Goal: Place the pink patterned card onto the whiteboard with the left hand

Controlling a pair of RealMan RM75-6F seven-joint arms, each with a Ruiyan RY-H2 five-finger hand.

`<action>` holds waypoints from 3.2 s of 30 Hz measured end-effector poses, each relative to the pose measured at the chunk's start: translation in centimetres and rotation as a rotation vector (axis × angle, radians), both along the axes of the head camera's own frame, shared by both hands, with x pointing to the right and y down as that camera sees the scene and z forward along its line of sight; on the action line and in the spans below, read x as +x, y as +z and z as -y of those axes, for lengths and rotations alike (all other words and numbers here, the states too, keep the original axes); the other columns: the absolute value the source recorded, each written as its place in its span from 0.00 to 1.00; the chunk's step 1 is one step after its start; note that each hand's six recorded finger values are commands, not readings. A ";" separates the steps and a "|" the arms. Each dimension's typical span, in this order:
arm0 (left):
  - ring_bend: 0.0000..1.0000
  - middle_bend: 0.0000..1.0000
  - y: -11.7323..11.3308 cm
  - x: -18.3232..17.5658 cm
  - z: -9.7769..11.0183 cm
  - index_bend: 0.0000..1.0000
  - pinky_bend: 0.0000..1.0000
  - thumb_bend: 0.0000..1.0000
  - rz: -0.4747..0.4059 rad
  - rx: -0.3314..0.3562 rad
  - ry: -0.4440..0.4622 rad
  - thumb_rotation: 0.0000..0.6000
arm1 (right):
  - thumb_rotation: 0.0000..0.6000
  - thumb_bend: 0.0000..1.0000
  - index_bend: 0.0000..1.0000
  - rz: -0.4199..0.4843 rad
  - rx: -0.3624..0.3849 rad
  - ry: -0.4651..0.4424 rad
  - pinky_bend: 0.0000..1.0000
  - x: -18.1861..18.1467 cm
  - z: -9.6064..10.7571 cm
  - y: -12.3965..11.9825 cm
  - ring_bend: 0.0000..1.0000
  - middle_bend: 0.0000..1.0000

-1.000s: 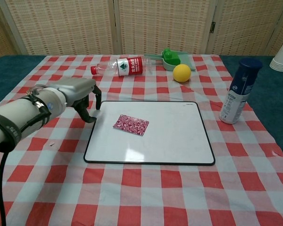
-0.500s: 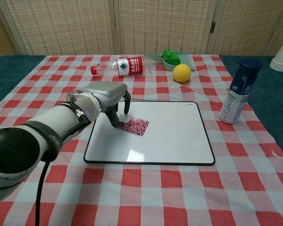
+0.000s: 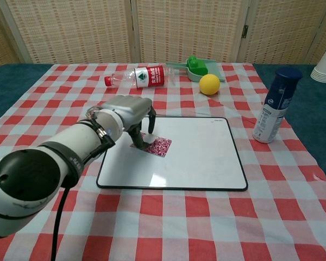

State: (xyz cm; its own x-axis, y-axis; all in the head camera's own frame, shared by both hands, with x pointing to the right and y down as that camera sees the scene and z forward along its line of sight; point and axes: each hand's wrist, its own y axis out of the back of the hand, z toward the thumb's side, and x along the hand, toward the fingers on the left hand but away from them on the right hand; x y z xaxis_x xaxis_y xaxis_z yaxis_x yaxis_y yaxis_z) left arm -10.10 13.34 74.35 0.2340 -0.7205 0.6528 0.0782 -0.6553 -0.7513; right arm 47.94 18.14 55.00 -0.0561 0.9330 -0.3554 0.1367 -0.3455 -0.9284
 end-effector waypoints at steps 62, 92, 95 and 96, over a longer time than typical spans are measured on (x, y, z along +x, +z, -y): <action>0.96 0.90 -4.0 -9.4 3.3 0.27 0.92 0.21 0.040 0.092 -0.096 1.00 | 1.00 0.00 0.01 0.003 -0.016 -0.030 0.00 -0.7 -0.4 0.3 0.00 0.03; 0.67 0.61 -12.3 -31.4 -6.6 0.29 0.76 0.28 -0.032 0.504 -0.116 1.00 | 1.00 0.00 0.02 -0.049 0.023 -0.095 0.00 -2.8 -1.0 1.3 0.00 0.03; 0.67 0.61 -13.0 -32.8 -7.2 0.29 0.76 0.28 -0.027 0.520 -0.134 1.00 | 1.00 0.00 0.02 -0.056 0.031 -0.101 0.00 -3.0 -1.0 1.5 0.00 0.03; 0.67 0.61 -13.4 -33.2 -7.3 0.29 0.76 0.28 -0.030 0.530 -0.140 1.00 | 1.00 0.00 0.02 -0.059 0.033 -0.105 0.00 -3.1 -1.0 1.5 0.00 0.03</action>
State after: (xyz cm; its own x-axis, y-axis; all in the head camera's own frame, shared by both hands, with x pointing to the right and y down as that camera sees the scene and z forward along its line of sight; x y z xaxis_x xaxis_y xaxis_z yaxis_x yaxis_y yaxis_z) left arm -43.29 20.66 60.97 0.1252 -0.9745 0.1861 -0.0094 -0.1887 -0.9820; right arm 44.84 19.14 56.53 0.0230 0.9461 -0.3232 0.0462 -0.3239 -0.9450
